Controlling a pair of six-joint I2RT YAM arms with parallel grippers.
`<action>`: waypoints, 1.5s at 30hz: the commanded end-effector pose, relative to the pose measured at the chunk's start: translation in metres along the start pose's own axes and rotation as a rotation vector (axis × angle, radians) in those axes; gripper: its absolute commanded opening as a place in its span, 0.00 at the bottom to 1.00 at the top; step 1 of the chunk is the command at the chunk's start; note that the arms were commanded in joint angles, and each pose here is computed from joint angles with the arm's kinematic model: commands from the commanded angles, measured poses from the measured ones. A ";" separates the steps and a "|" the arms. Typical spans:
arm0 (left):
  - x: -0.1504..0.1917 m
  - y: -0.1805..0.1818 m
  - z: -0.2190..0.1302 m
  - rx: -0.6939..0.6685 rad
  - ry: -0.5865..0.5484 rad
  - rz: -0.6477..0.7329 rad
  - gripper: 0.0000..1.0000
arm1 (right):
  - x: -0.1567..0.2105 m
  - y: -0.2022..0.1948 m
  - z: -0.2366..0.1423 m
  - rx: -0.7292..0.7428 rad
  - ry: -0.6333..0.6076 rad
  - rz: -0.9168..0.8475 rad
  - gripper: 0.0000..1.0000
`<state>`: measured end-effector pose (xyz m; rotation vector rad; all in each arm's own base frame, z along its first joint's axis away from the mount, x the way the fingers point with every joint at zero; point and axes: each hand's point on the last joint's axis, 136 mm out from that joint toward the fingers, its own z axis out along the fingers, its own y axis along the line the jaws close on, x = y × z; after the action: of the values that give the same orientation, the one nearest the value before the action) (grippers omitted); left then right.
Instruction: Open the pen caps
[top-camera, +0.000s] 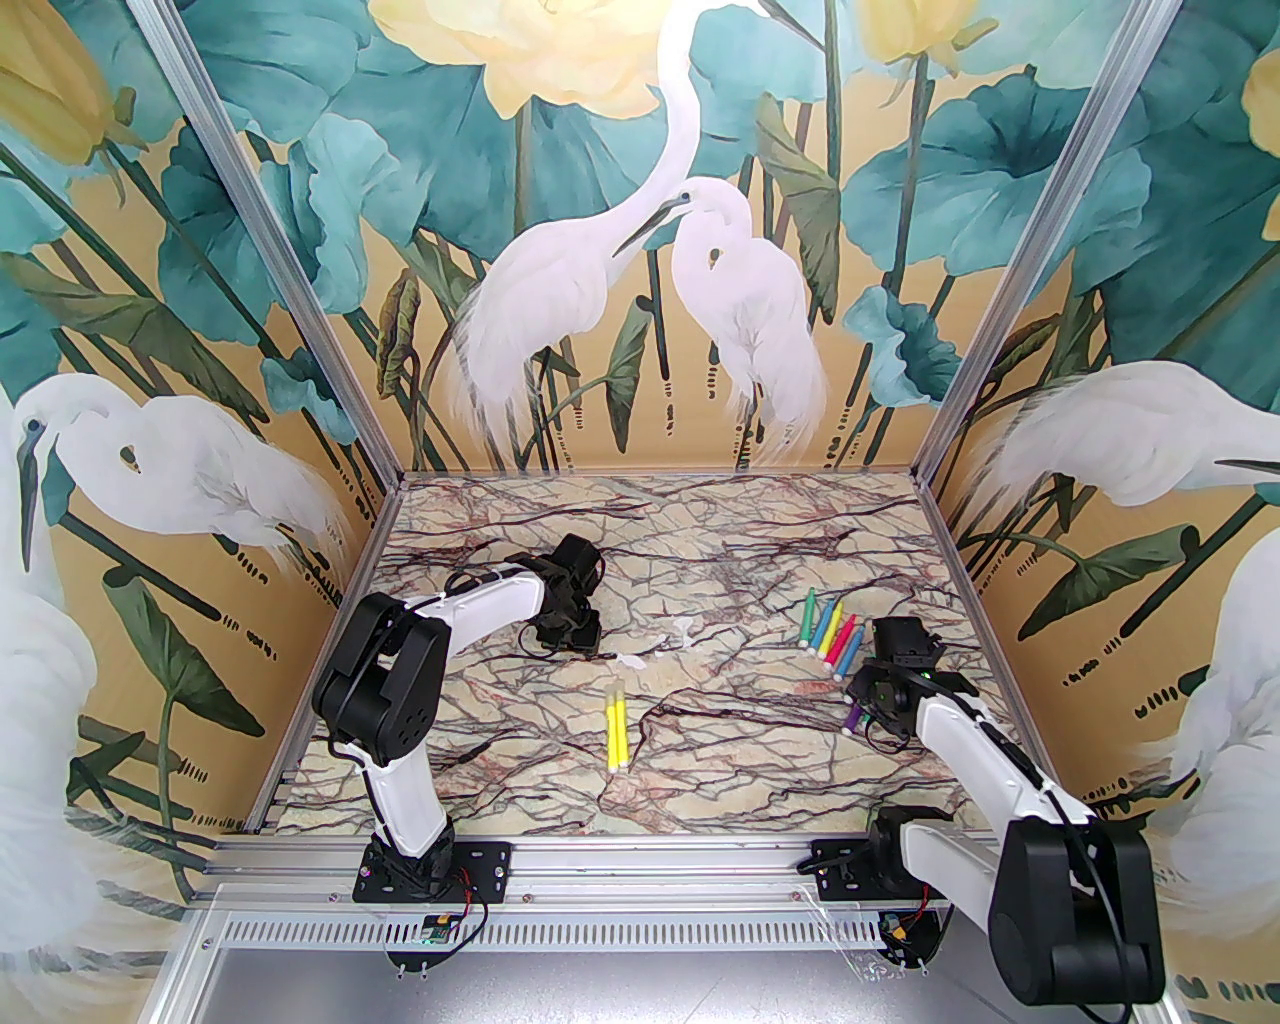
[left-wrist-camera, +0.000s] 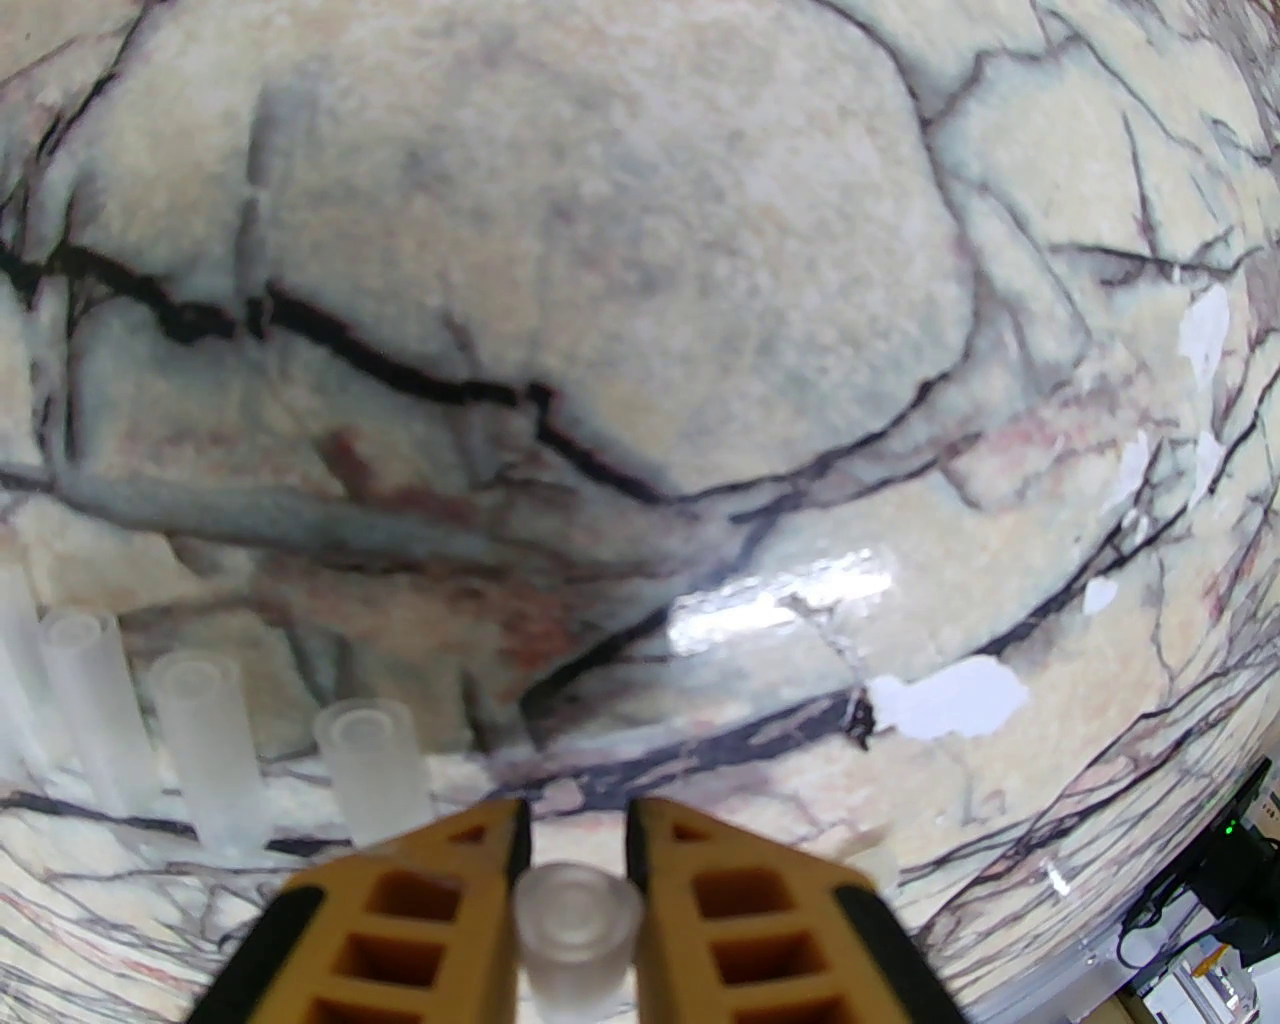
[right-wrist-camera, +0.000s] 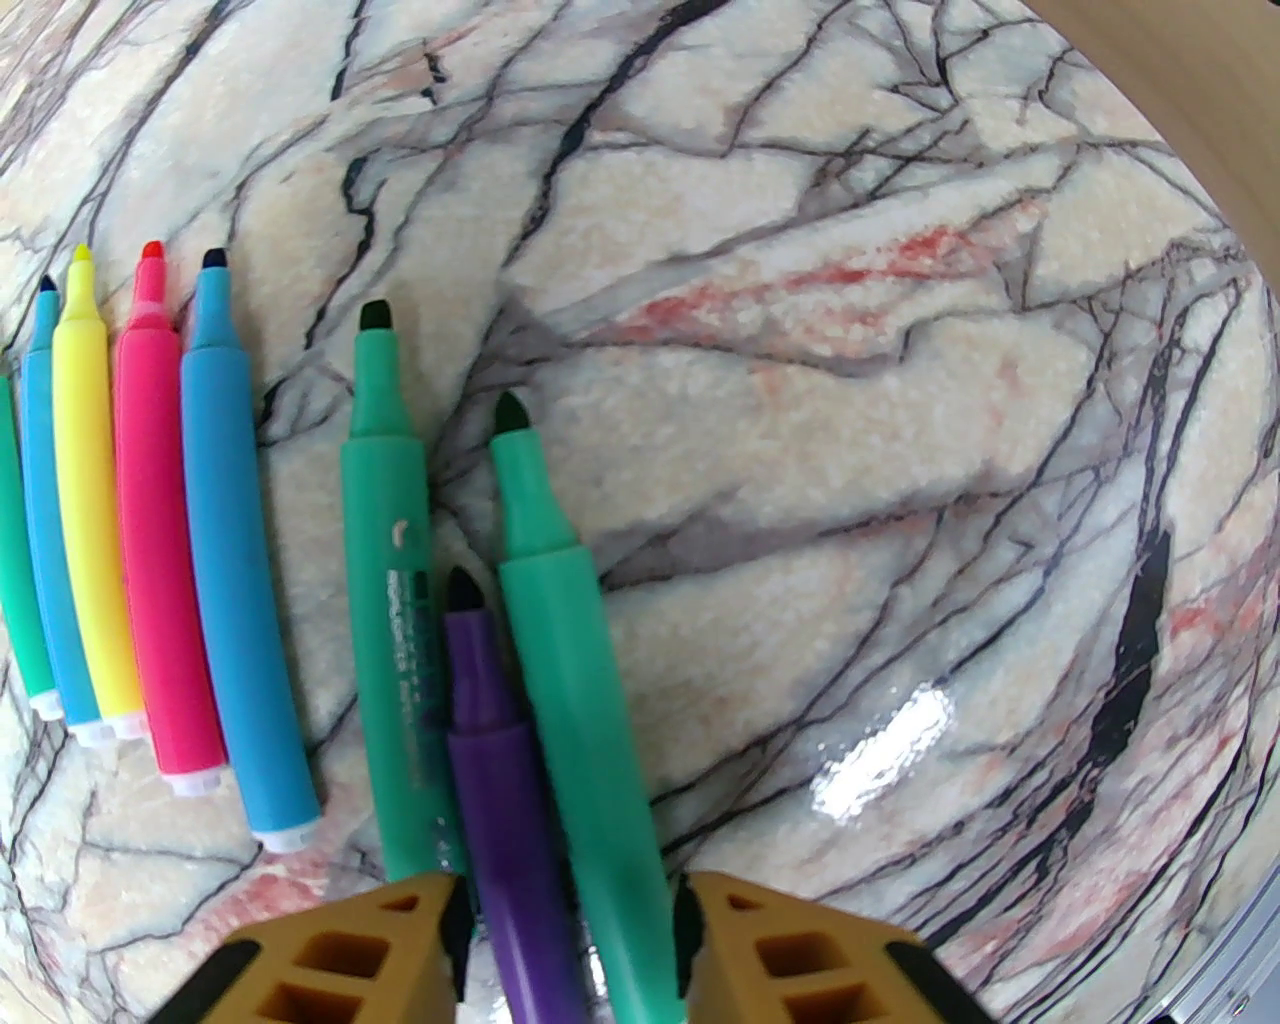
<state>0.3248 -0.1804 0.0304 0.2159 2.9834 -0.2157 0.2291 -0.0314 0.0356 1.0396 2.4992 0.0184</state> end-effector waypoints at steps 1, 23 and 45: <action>0.007 0.007 0.007 -0.045 0.032 0.004 0.24 | -0.011 0.007 -0.013 -0.031 -0.029 -0.019 0.44; -0.009 -0.001 -0.026 -0.005 -0.077 0.013 0.38 | 0.010 0.107 -0.065 -0.207 -0.054 -0.434 0.47; -0.025 0.049 -0.086 0.128 -0.403 -0.164 0.67 | 0.190 0.263 -0.093 -0.518 0.210 -0.982 0.48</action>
<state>0.3401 -0.1218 0.0987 -0.0351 2.6653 -0.3640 0.2517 0.2780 0.0919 -0.3748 2.6984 0.4188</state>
